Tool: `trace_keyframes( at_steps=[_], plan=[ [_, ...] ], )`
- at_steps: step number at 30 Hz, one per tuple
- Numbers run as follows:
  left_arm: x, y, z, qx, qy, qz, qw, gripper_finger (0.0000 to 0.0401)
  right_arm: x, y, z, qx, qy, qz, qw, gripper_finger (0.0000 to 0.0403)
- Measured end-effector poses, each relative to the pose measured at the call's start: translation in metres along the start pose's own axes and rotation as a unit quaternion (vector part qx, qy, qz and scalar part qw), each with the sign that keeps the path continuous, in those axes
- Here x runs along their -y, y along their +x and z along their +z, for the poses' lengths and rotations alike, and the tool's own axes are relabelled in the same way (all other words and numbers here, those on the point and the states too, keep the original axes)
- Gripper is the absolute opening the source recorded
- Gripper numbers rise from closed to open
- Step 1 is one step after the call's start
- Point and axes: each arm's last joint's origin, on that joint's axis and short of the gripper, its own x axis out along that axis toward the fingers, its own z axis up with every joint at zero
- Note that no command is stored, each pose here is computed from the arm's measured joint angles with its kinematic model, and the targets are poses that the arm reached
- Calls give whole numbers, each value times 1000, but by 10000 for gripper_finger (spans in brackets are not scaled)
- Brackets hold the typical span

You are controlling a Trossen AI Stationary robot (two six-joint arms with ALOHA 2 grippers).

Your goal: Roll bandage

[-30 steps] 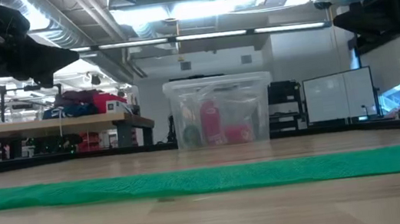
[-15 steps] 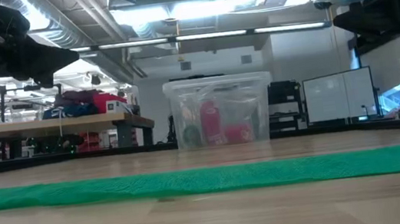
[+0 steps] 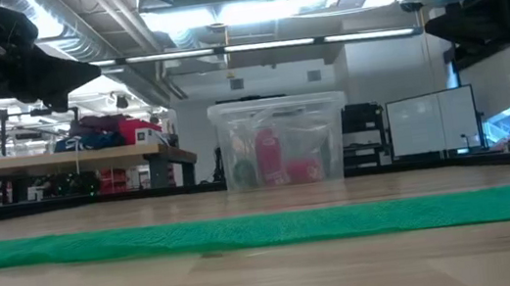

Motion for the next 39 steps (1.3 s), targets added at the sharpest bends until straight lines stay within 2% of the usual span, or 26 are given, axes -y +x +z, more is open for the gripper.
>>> trace_keyframes(
  at_steps=[7,10,12,13,19,25,29,33,36,39],
  plan=[
    [0,0,0,0,0,0,1000,5,0,0,2,13,11,-1,1000,26],
    [0,0,0,1,-17,0,1000,5,0,0,3,15,86,1,996,26],
    [0,0,1,7,-38,0,999,5,0,0,3,14,156,6,988,26],
    [0,0,3,17,-42,-1,999,5,0,0,3,14,173,7,985,26],
    [1,-1,17,86,-40,-7,995,5,4,0,4,31,173,-67,982,26],
    [1,-3,37,91,-34,8,995,5,7,-1,5,41,118,-121,985,26],
    [2,3,60,21,-45,19,999,5,8,-1,6,43,85,-141,985,26],
    [7,20,86,-70,-72,17,995,5,9,-1,6,38,51,-148,987,26],
    [13,37,99,-151,-104,18,983,5,9,-1,6,33,26,-149,988,26],
    [20,49,110,-235,-141,27,961,5,9,-2,6,31,12,-156,987,26]
  ],
)
